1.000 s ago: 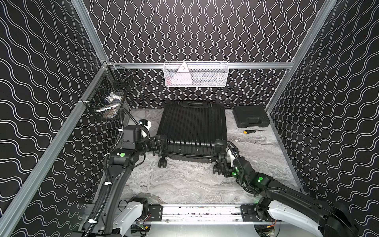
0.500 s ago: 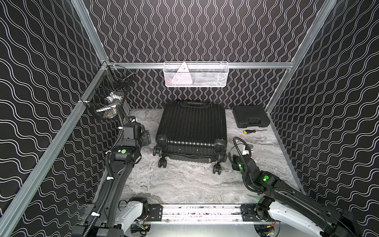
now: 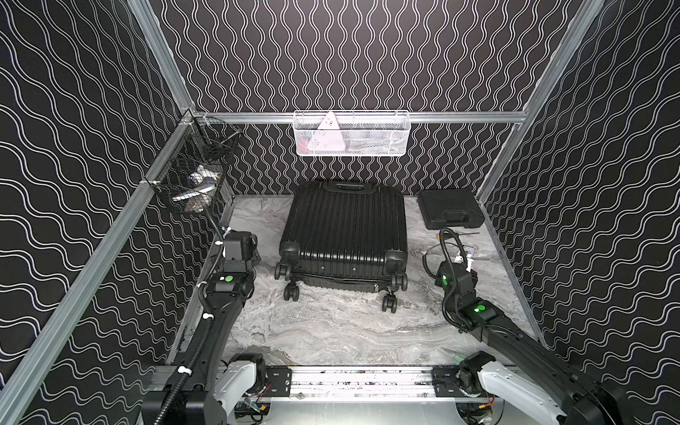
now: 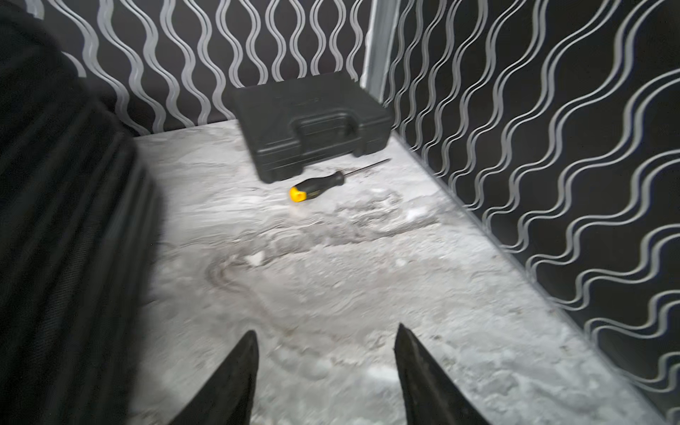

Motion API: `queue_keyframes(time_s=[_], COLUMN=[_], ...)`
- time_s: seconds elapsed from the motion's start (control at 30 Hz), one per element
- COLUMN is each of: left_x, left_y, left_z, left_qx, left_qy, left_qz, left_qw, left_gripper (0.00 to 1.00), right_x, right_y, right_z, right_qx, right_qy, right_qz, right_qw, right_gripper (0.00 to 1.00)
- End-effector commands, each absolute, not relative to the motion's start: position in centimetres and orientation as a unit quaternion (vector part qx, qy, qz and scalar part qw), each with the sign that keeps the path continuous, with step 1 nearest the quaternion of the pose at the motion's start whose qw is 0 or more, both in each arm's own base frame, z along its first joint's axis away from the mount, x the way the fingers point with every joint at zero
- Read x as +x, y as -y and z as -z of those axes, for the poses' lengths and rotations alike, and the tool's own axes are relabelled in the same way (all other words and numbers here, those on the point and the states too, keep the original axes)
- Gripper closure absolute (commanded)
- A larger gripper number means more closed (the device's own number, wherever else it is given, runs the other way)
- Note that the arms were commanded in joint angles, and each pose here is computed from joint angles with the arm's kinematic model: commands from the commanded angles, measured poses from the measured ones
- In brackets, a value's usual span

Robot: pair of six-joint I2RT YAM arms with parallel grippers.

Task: Close the suitcase zippers
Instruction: Adjust the suitcase at the center of the board, then reset both arms

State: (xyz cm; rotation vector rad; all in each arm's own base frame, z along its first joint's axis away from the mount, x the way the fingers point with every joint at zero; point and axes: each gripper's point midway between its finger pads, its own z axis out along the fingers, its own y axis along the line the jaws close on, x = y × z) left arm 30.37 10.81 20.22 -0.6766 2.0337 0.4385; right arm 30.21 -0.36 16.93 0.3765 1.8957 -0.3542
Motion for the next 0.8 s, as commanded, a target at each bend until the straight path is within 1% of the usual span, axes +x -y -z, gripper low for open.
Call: queue_keyframes(time_s=[0.0,0.17,0.27,0.3,0.33,0.43,0.53,0.67,0.77], left_x=[31.0,31.5,31.9,32.0,32.1,32.6,33.6,35.6,37.0], left_y=[-11.7,-10.5,-9.8,-9.7,-9.6,-9.3,-8.0,-5.5,-4.2], left_z=[-19.9,-15.5,-13.2,-12.4,-11.9,-10.7,-10.2,-10.4,-10.6], left_qx=[-0.305,-0.265,-0.241,-0.231,-0.223,-0.198,-0.157,-0.102,-0.077], left_qy=[-0.789,-0.804,-0.812,-0.814,-0.817,-0.820,-0.825,-0.823,-0.813], left_qz=[-0.184,-0.159,-0.146,-0.148,-0.152,-0.152,-0.129,-0.066,-0.034], left_qw=[0.501,0.508,0.511,0.512,0.511,0.515,0.528,0.555,0.576], left_gripper=[0.22,0.22,0.19,0.03,0.01,0.01,0.01,0.01,0.01], right_x=[31.4,32.5,33.3,33.5,33.7,34.2,34.8,35.3,35.8], right_y=[1.9,3.5,3.9,4.0,4.1,4.1,4.2,4.5,4.2], right_z=[-19.7,-17.5,-15.8,-15.4,-15.1,-14.2,-13.3,-12.2,-12.4], right_qx=[0.186,0.190,0.186,0.183,0.182,0.174,0.174,0.171,0.156], right_qy=[-0.751,-0.750,-0.756,-0.757,-0.757,-0.763,-0.767,-0.761,-0.748], right_qz=[0.176,0.198,0.193,0.192,0.191,0.186,0.164,0.142,0.127], right_qw=[0.609,0.601,0.597,0.597,0.597,0.594,0.596,0.610,0.632], right_gripper=[0.40,0.37,0.37,0.36,0.36,0.33,0.31,0.29,0.27])
